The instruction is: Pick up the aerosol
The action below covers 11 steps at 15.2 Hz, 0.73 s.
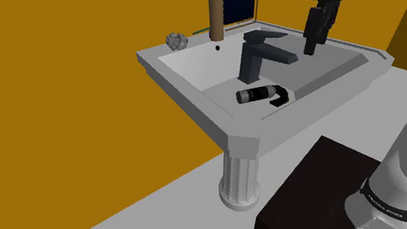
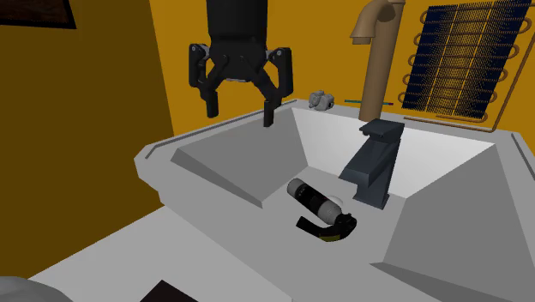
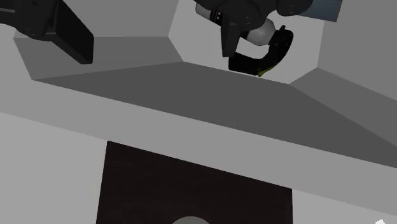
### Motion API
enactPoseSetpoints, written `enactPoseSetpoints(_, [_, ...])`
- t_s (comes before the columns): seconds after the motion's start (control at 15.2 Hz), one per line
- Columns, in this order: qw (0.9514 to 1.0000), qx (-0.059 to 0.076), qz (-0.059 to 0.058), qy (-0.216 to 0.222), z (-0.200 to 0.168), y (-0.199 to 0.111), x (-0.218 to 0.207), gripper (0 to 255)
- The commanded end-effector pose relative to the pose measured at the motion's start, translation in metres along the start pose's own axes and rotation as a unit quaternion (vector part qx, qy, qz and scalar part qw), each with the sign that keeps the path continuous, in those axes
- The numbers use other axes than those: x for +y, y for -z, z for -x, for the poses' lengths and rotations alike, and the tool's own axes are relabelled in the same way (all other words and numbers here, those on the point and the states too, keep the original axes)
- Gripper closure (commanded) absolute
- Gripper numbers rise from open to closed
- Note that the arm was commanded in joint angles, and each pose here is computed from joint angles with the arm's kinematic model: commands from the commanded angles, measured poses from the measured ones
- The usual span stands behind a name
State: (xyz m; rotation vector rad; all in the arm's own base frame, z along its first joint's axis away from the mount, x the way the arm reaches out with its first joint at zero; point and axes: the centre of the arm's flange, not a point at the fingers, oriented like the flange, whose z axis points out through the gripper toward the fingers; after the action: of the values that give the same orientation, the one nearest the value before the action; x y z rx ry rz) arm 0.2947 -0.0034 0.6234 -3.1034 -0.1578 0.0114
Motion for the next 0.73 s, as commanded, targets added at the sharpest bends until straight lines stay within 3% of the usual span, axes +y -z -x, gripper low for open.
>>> enactPoseSetpoints(0.0, [1.0000, 0.000, 0.000, 0.000, 0.000, 0.000, 0.000, 0])
enactPoseSetpoints(0.33, [0.9954, 0.020, 0.035, 0.086, -0.021, -0.052, 0.019, 0])
enactPoseSetpoints(0.66, [0.9818, 0.041, 0.070, 0.172, -0.048, -0.102, 0.038, 0])
